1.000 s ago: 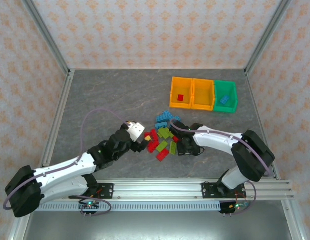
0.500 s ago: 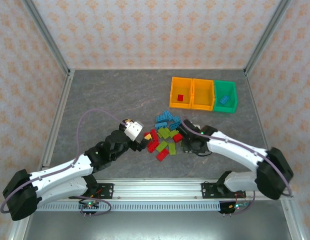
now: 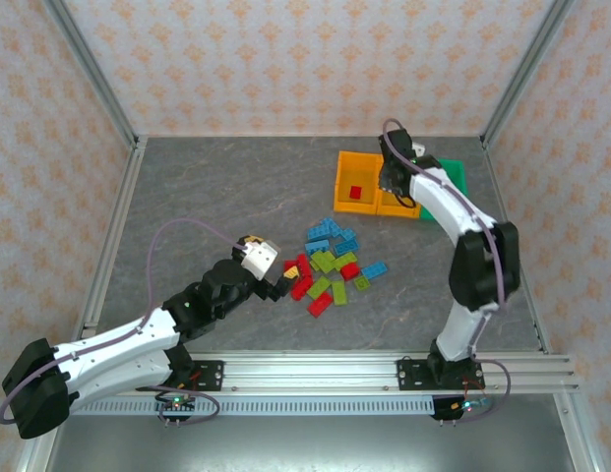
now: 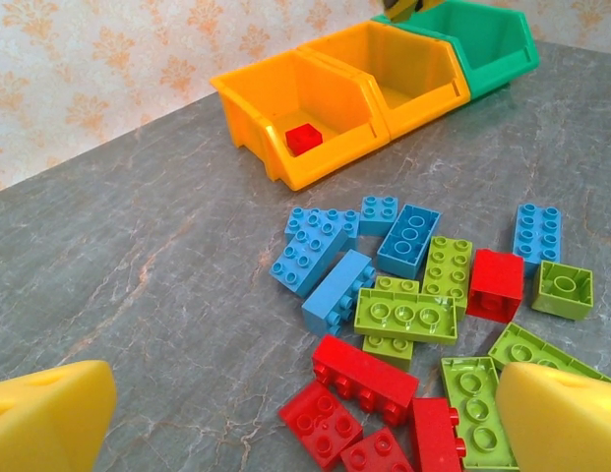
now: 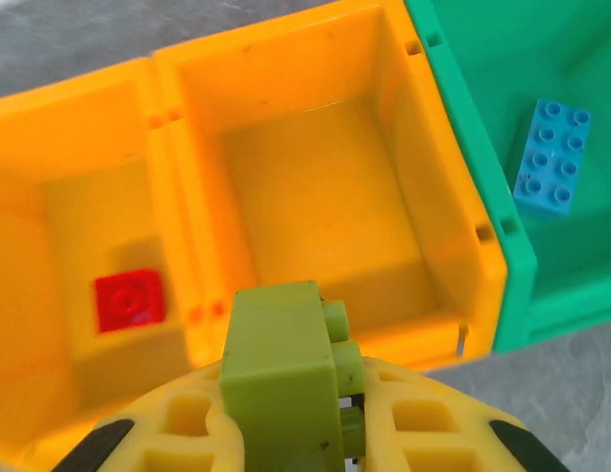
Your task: Sort the legos into containers by color
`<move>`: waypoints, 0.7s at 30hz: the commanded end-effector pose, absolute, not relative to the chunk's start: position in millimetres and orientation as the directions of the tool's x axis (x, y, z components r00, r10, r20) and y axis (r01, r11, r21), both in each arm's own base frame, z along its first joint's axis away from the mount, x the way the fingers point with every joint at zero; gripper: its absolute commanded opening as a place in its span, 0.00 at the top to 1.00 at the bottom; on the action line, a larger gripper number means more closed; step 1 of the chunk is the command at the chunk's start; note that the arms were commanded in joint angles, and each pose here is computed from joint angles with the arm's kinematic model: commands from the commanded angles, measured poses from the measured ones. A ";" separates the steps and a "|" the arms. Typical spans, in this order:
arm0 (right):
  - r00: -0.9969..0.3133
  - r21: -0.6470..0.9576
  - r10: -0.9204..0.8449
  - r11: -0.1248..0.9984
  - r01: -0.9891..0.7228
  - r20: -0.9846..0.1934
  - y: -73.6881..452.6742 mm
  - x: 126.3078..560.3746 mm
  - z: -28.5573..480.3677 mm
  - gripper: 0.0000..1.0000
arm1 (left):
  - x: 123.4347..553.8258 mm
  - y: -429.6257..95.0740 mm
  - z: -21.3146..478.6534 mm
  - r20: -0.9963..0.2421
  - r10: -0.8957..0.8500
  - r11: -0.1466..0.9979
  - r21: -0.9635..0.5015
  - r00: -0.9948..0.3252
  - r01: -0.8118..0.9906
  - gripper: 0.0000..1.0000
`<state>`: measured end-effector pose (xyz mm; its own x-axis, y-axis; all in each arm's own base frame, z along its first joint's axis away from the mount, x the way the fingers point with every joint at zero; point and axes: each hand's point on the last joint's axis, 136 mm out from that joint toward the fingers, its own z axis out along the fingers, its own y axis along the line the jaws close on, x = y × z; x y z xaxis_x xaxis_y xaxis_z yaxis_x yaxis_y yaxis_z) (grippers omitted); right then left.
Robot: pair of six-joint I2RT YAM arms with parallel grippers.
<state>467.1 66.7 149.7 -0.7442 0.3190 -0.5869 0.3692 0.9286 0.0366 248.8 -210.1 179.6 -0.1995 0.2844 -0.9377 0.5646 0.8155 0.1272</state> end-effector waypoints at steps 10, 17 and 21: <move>-0.752 0.033 0.356 0.912 0.408 -0.555 43.6 476.1 167.5 0.51 | 254.3 -212.2 182.1 -0.943 0.263 0.828 0.112 -0.203 0.549 0.00; -0.664 0.337 0.557 0.831 0.443 -0.499 63.4 361.9 188.9 0.49 | 252.3 -214.2 184.9 -0.945 0.254 0.822 0.099 -0.204 0.561 0.00; -0.632 0.385 0.659 0.752 0.536 -0.407 69.0 286.3 155.7 0.43 | 248.3 -216.2 190.3 -0.951 0.241 0.810 0.088 -0.192 0.580 0.00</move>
<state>322.6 61.2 191.3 -0.6499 0.5494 -0.5251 0.4256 0.8355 0.3475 249.1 -212.4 171.4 -0.2220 0.2941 -0.9296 0.5709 0.8121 0.1206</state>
